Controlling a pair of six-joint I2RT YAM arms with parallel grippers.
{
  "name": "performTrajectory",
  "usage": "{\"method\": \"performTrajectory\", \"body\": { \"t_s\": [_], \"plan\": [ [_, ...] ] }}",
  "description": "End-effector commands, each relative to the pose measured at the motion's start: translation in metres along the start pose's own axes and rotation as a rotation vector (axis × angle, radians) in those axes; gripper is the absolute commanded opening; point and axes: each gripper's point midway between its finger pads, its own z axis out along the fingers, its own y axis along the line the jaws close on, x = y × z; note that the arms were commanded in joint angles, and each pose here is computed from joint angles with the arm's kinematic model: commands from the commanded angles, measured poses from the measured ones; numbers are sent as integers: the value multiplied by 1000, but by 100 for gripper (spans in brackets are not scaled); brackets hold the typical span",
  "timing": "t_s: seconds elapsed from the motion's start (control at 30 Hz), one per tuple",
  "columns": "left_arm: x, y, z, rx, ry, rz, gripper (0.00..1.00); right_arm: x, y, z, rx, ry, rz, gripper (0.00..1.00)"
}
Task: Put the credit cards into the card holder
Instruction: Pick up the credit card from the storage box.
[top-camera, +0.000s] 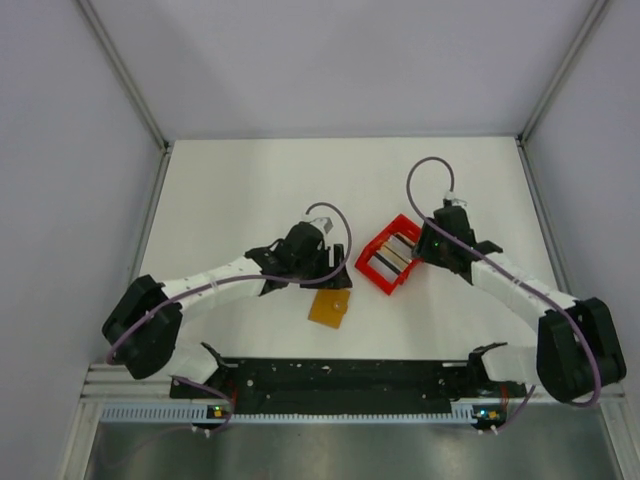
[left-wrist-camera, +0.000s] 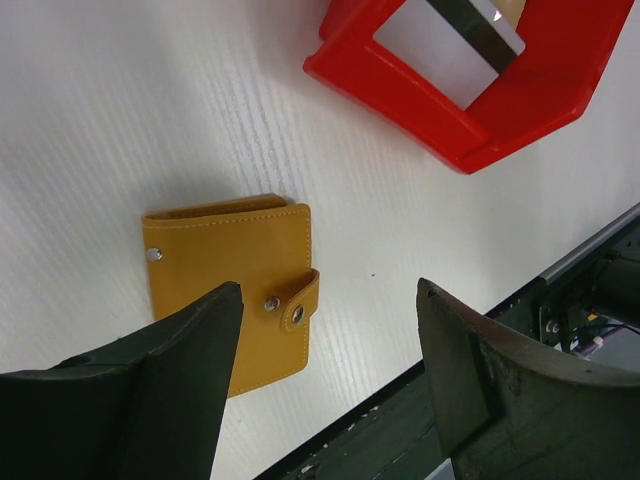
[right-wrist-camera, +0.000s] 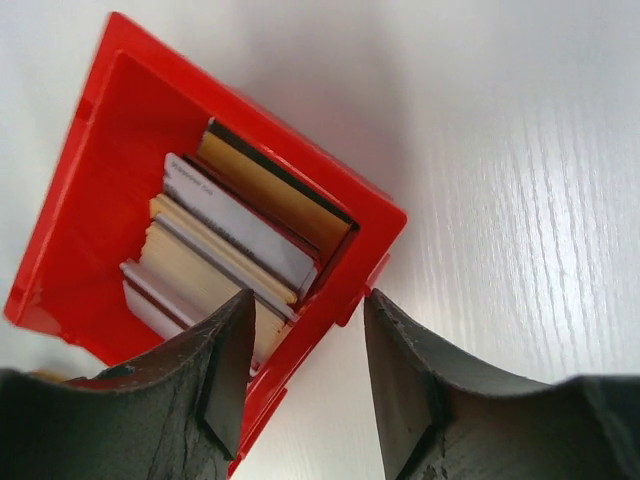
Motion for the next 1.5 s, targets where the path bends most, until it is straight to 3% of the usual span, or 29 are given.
{"method": "performTrajectory", "body": {
  "t_s": [0.0, 0.17, 0.3, 0.4, 0.53, 0.87, 1.3, 1.37, 1.47],
  "plan": [
    [-27, -34, 3, 112, -50, 33, 75, -28, 15, -38, -106, -115, 20, 49],
    [-40, -52, 13, 161, -44, 42, 74, -60, 40, -83, -242, -223, -158, 56],
    [-38, -59, 25, 187, -18, 4, 73, -51, 73, -81, -395, -73, -324, 57],
    [-33, -59, 35, 195, 0, -34, 72, -36, 87, -64, -461, 71, -376, 52],
    [-23, -59, 47, 204, 34, -81, 69, -30, 84, -36, -416, 158, -405, 51],
    [-19, -58, 72, 204, 50, -124, 62, -34, 55, 6, -232, 183, -489, 50],
    [-22, -62, 89, 221, 53, -124, 57, -6, 49, 37, -242, 314, -472, 50],
    [-24, -64, 91, 227, 51, -123, 54, -2, 51, 36, -262, 332, -465, 44],
    [-27, -67, 94, 235, 49, -116, 51, 2, 58, 29, -309, 340, -457, 44]
  ]
}}
